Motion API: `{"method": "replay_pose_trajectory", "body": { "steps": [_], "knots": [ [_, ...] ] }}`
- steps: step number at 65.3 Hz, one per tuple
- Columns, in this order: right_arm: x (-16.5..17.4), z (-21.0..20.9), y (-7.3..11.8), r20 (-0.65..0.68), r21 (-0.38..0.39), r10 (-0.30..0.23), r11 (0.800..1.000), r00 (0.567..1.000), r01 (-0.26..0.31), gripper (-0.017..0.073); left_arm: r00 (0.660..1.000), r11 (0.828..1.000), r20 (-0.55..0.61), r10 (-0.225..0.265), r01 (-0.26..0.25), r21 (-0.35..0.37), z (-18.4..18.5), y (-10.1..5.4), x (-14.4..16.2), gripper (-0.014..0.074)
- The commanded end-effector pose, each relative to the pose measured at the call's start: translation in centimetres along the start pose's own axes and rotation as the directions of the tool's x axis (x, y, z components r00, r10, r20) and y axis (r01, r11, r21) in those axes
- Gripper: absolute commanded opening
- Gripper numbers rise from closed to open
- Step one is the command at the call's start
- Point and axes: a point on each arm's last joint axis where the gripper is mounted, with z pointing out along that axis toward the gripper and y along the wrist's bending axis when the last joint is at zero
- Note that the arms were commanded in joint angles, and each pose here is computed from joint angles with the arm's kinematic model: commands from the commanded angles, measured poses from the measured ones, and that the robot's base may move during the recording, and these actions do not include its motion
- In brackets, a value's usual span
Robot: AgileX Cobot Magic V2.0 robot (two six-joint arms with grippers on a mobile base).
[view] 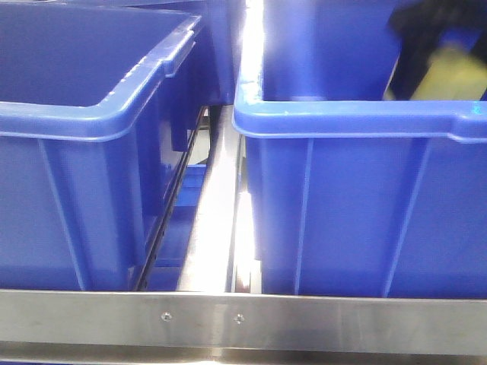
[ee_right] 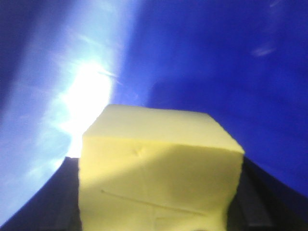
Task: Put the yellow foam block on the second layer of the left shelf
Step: 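Lower the cube into the blue bin and open the right gripper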
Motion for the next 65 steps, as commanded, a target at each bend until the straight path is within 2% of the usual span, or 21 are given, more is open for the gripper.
{"method": "replay_pose_trajectory", "body": {
  "steps": [1, 20, 25, 35, 65],
  "knots": [
    [-1.7, -0.5, 0.0, 0.108, 0.003, -0.008, 1.0, 0.994, 0.008, 0.0256, 0.999, 1.0, 0.052, -0.007, 0.006, 0.018, 0.1, -0.1, 0.1, 0.0136],
    [-1.3, 1.8, 0.0, 0.051, 0.002, -0.009, 1.0, 0.999, 0.009, 0.0279, 0.999, 1.0, 0.052, -0.007, 0.006, 0.018, 0.1, -0.1, 0.1, 0.0136],
    [-1.5, 1.6, 0.0, 0.052, 0.002, -0.009, 1.0, 0.999, 0.009, 0.0366, 0.999, 1.0, 0.052, -0.007, 0.006, 0.018, 0.1, -0.1, 0.1, 0.0136],
    [-2.2, 1.0, 0.0, 0.062, 0.002, -0.008, 1.0, 0.998, 0.008, 0.0643, 0.999, 1.0, 0.052, -0.007, 0.006, 0.018, 0.1, -0.1, 0.1, 0.0136],
    [-3.8, -3.5, -0.2, 0.043, 0.005, -0.006, 1.0, 0.999, 0.005, 0.061, 0.999, 1.0, 0.052, -0.007, 0.006, 0.018, 0.1, -0.1, 0.1, 0.0136]
  ]
}}
